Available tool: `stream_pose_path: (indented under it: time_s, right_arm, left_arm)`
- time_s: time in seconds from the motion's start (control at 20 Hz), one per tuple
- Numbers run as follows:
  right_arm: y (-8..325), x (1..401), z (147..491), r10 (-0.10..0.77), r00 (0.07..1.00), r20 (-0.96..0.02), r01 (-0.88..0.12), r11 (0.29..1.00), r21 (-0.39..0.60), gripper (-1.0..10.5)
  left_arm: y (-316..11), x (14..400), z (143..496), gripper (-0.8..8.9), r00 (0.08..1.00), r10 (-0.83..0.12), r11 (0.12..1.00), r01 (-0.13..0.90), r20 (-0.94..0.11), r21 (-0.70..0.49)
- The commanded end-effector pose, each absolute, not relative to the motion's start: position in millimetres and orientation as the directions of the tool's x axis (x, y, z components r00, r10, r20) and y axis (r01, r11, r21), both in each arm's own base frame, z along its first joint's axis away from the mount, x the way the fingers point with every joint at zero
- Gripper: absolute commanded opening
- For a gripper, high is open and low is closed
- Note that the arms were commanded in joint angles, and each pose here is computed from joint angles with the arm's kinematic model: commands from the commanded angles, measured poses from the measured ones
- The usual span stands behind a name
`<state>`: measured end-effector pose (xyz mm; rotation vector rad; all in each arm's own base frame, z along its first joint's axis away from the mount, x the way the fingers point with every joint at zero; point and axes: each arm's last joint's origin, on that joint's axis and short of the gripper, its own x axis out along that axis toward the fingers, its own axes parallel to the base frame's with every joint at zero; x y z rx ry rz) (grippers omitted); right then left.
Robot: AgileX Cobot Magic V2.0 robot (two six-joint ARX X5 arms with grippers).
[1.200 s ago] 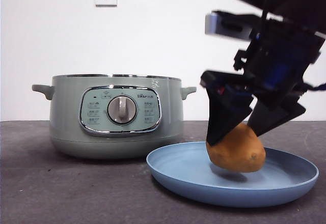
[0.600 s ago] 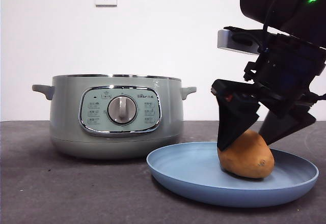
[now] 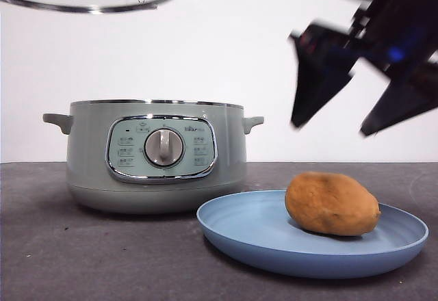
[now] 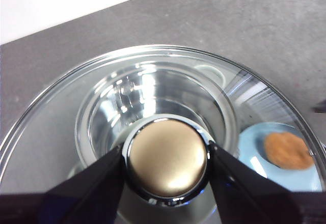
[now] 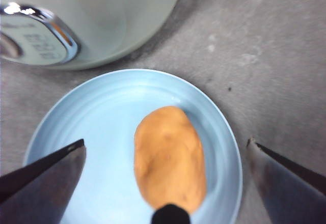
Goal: Take the potato out from the steamer,put the potato on the plate,close the lid
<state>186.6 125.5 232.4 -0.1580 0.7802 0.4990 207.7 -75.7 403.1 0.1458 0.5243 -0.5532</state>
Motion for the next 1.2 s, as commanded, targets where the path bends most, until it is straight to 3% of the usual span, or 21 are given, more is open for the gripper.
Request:
stream_pose_path:
  time_s: [0.05, 0.5, 1.2]
  right_arm:
    - [114, 170, 252, 0.392, 0.639, -0.662, -0.468, 0.881, 0.07, 5.7]
    - [74, 110, 299, 0.469, 0.757, -0.456, -0.475, 0.873, 0.109, 5.7]
    - [68, 102, 298, 0.467, 0.751, -0.467, -0.472, 0.874, 0.116, 5.7]
  left_arm:
    - [-83, 228, 402, -0.09, 0.747, -0.479, 0.837, 0.547, -0.461, 0.018]
    - [-123, 303, 349, -0.09, 0.693, -0.519, 0.802, 0.597, -0.5, -0.006]
    - [-143, 333, 309, -0.09, 0.662, -0.498, 0.794, 0.608, -0.56, 0.014]
